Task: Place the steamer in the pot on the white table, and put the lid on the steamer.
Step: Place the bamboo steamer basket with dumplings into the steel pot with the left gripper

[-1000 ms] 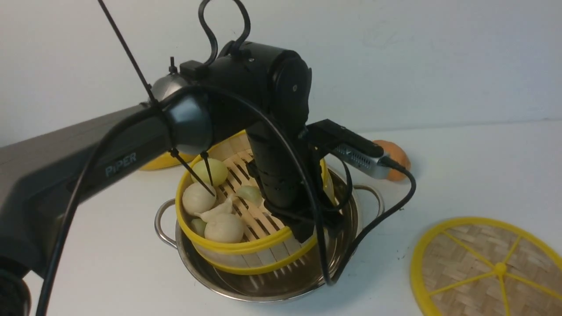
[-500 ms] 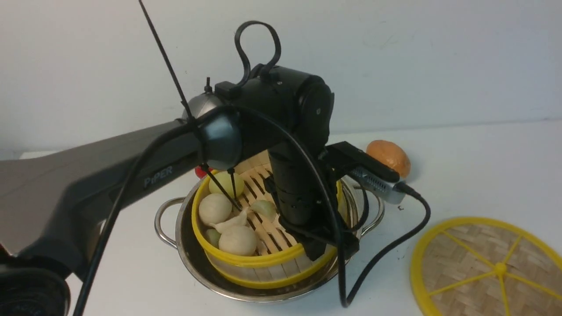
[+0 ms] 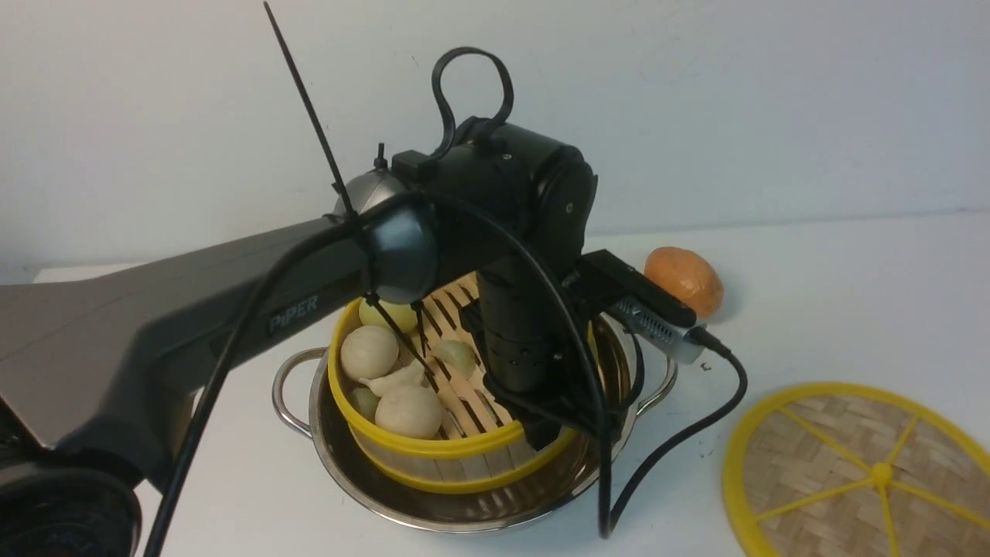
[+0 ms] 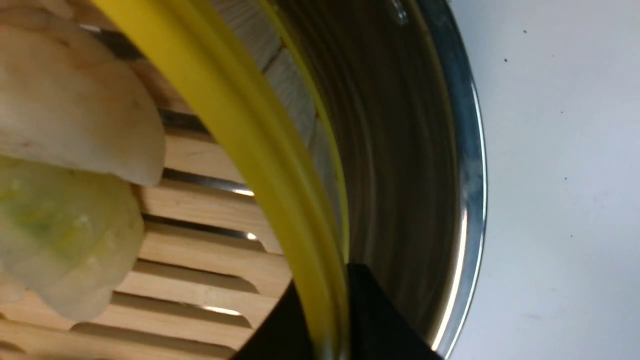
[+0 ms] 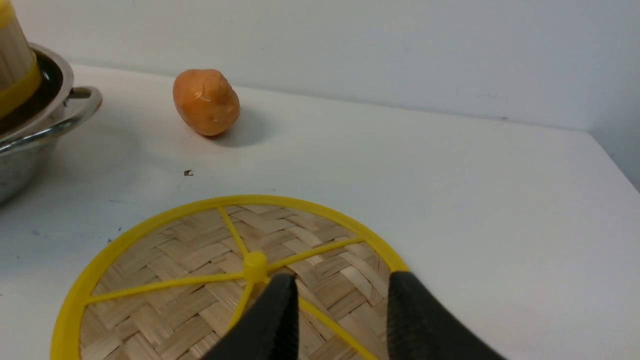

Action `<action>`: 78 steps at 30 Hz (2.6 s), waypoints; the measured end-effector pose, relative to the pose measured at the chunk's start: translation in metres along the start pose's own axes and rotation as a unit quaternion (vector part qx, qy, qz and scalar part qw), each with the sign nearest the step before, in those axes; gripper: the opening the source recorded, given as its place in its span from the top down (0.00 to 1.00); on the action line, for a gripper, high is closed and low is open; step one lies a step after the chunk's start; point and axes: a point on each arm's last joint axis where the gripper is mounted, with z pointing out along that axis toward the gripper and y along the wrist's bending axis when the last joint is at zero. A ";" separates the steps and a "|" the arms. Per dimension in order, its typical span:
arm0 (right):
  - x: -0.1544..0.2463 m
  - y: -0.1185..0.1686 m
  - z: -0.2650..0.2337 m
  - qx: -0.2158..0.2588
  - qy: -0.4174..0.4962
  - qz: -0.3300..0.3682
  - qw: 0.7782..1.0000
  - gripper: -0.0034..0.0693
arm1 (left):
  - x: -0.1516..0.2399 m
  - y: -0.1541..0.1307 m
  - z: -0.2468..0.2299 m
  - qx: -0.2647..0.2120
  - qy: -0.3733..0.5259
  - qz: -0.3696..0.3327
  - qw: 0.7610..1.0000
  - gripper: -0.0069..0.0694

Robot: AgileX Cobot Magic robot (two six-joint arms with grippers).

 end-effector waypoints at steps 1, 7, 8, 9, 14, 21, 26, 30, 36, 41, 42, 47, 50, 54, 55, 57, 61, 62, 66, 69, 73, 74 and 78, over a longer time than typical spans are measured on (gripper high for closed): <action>0.000 0.000 0.000 0.000 0.000 0.000 1.000 0.62 | 0.000 0.000 0.000 0.001 0.000 0.000 1.000 0.87; 0.000 0.000 0.000 0.000 0.000 0.000 1.000 0.62 | 0.000 -0.001 0.000 0.006 -0.001 -0.002 1.000 0.87; 0.000 0.000 0.000 0.000 0.000 0.000 1.000 0.62 | 0.000 -0.001 0.000 0.007 -0.001 -0.003 1.000 0.87; 0.000 0.000 0.000 0.000 0.000 0.000 1.000 0.62 | 0.000 -0.002 0.000 0.009 -0.002 -0.003 1.000 0.87; 0.000 0.000 0.000 0.000 0.000 0.000 1.000 0.62 | -0.001 -0.004 0.000 0.021 -0.004 -0.009 1.000 0.86; 0.000 0.000 0.000 0.000 0.000 0.000 1.000 0.62 | -0.001 -0.004 0.000 0.021 -0.004 -0.011 1.000 0.80; 0.000 0.000 0.000 0.000 0.000 0.000 1.000 0.62 | -0.002 -0.003 -0.001 0.018 -0.007 -0.011 1.000 0.67; 0.000 0.000 0.000 0.000 0.000 0.000 1.000 0.62 | -0.002 -0.002 -0.002 0.009 -0.009 -0.011 1.000 0.58; 0.000 0.000 0.000 0.000 0.000 0.000 1.000 0.62 | -0.002 0.000 -0.002 0.003 -0.008 -0.017 1.000 0.56; 0.000 0.000 0.000 0.000 0.000 0.000 1.000 0.62 | -0.002 0.000 -0.002 -0.001 -0.007 -0.016 1.000 0.56; 0.000 0.000 0.000 0.000 0.000 0.000 1.000 0.62 | -0.002 0.000 -0.001 -0.001 -0.005 -0.017 1.000 0.56; 0.000 0.000 0.000 0.000 0.000 0.000 1.000 0.62 | -0.004 0.001 0.010 0.002 0.006 -0.017 1.000 0.56; 0.000 0.000 0.000 0.000 0.000 0.000 1.000 0.62 | -0.005 0.001 0.015 0.002 0.010 -0.017 1.000 0.56; 0.000 0.000 0.000 0.000 0.000 0.000 1.000 0.62 | -0.005 0.002 0.017 0.002 0.012 -0.017 1.000 0.56; 0.000 0.000 0.000 0.000 0.000 0.000 1.000 0.62 | -0.005 0.002 0.017 0.001 0.012 -0.017 1.000 0.56; 0.000 0.000 0.000 0.000 0.000 0.000 1.000 0.62 | -0.005 0.002 0.016 -0.001 0.012 -0.016 1.000 0.56; 0.000 0.000 0.000 0.000 0.000 0.000 1.000 0.62 | -0.007 0.003 0.014 -0.005 0.009 -0.015 1.000 0.56; 0.000 0.000 0.000 0.000 0.000 0.000 1.000 0.62 | -0.008 0.003 0.012 -0.007 0.005 -0.014 1.000 0.56; 0.000 0.000 0.000 0.000 0.000 0.000 1.000 0.62 | -0.016 0.005 -0.010 -0.017 -0.033 -0.012 0.999 0.56; 0.000 0.000 0.000 0.000 0.000 0.000 1.000 0.62 | -0.022 0.007 -0.031 -0.032 -0.066 -0.009 0.997 0.56; 0.000 0.000 0.000 0.000 0.000 0.000 1.000 0.62 | -0.025 0.009 -0.040 -0.043 -0.081 -0.006 0.996 0.56; 0.000 0.000 0.000 0.000 0.000 0.000 1.000 0.62 | -0.026 0.009 -0.040 -0.045 -0.087 -0.003 0.995 0.56; 0.000 0.000 0.000 0.000 0.000 0.000 1.000 0.62 | -0.035 0.011 -0.033 -0.052 -0.119 0.012 0.991 0.56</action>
